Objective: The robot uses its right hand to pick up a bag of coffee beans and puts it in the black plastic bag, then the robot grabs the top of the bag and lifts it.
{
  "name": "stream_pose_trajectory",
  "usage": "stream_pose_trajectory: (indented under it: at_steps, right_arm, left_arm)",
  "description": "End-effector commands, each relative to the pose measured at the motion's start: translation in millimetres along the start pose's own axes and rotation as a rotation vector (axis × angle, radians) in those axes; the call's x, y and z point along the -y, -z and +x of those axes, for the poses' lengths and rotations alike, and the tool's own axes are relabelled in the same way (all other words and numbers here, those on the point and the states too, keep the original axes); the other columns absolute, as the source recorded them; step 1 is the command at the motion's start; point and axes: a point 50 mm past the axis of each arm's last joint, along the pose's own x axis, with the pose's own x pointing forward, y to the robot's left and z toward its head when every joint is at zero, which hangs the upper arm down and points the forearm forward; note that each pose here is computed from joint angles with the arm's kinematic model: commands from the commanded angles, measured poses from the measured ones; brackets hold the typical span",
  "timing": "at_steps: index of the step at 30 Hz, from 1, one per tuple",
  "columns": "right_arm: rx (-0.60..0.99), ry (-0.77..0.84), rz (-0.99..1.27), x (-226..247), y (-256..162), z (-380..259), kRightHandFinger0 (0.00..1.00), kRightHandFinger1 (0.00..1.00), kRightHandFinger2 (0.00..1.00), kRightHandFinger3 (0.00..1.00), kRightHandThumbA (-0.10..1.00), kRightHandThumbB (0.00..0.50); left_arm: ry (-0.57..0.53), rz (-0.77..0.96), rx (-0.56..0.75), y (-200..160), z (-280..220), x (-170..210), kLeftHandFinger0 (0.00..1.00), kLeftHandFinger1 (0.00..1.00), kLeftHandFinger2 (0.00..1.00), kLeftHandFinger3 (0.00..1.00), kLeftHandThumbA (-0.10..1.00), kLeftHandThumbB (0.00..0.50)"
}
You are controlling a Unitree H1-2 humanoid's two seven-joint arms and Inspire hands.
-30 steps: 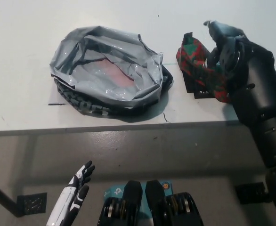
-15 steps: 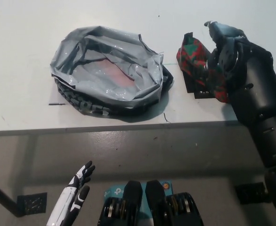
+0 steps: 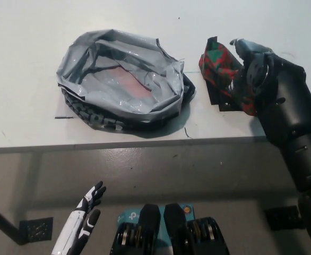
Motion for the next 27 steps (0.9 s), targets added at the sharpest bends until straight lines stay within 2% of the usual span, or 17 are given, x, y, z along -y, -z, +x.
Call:
stream_pose_trajectory:
  at_steps: [1, 8, 18, 19, 20, 21, 22, 23, 24, 25, 26, 27]
  right_arm:
    - [-0.021, 0.059, -0.016, 13.3, -0.2, 4.0, 1.0, 1.0, 1.0, 1.0, 0.83, 0.5]
    - [-0.131, 0.054, -0.103, -4.7, 19.9, 22.7, 1.0, 1.0, 1.0, 1.0, 0.72, 0.5]
    - [-0.24, 0.001, -0.183, -35.7, 46.1, 39.4, 1.0, 1.0, 1.0, 1.0, 0.74, 0.499]
    - [-0.231, 0.016, -0.213, -34.7, 47.1, 40.4, 1.0, 1.0, 1.0, 1.0, 0.72, 0.487]
    - [-0.189, 0.058, -0.173, -34.3, 49.5, 41.1, 1.0, 1.0, 1.0, 1.0, 0.6, 0.386]
    - [-0.168, 0.077, -0.135, -34.1, 51.2, 41.5, 0.91, 1.0, 1.0, 1.0, 0.51, 0.345]
    - [-0.141, 0.106, -0.053, -33.0, 53.8, 42.1, 0.72, 0.8, 0.87, 1.0, 0.38, 0.286]
    - [-0.126, 0.127, 0.008, -32.3, 55.5, 42.6, 0.63, 0.73, 0.8, 1.0, 0.36, 0.253]
    - [-0.108, 0.146, 0.113, -30.6, 55.9, 42.7, 0.55, 0.65, 0.71, 1.0, 0.21, 0.236]
    - [-0.086, 0.156, 0.227, -28.3, 55.7, 42.5, 0.62, 0.76, 0.76, 0.84, 0.17, 0.193]
    - [-0.07, 0.159, 0.28, -27.1, 55.0, 42.3, 0.66, 0.76, 0.74, 0.74, 0.14, 0.197]
    - [-0.04, 0.159, 0.375, -23.3, 54.6, 41.9, 0.44, 0.51, 0.54, 0.43, 0.14, 0.193]
  left_arm:
    - [-0.003, 0.02, 0.056, -7.5, 1.1, -6.5, 1.0, 1.0, 1.0, 1.0, 1.0, 0.261]
    - [0.002, 0.031, 0.062, -9.0, 2.3, -7.6, 1.0, 1.0, 1.0, 1.0, 1.0, 0.272]
    - [-0.001, 0.027, 0.078, -10.3, 4.7, -8.5, 1.0, 1.0, 1.0, 1.0, 1.0, 0.274]
    - [-0.001, 0.028, 0.079, -11.0, 6.4, -8.9, 1.0, 1.0, 1.0, 1.0, 1.0, 0.267]
    - [-0.001, 0.031, 0.078, -11.4, 6.8, -9.6, 1.0, 1.0, 1.0, 1.0, 1.0, 0.266]
    - [0.0, 0.031, 0.078, -11.3, 6.7, -9.7, 1.0, 1.0, 1.0, 1.0, 1.0, 0.271]
    - [0.0, 0.031, 0.08, -11.2, 7.4, -9.9, 1.0, 1.0, 1.0, 1.0, 1.0, 0.272]
    - [-0.001, 0.03, 0.081, -11.2, 7.9, -9.9, 1.0, 1.0, 1.0, 1.0, 1.0, 0.272]
    - [-0.002, 0.032, 0.081, -11.4, 8.3, -9.9, 1.0, 1.0, 1.0, 1.0, 1.0, 0.271]
    - [-0.003, 0.035, 0.079, -11.4, 8.1, -10.1, 1.0, 1.0, 1.0, 1.0, 1.0, 0.27]
    - [-0.003, 0.036, 0.076, -11.2, 7.5, -10.4, 1.0, 1.0, 1.0, 1.0, 1.0, 0.27]
    - [-0.001, 0.041, 0.078, -11.1, 7.3, -10.8, 1.0, 1.0, 1.0, 1.0, 1.0, 0.261]
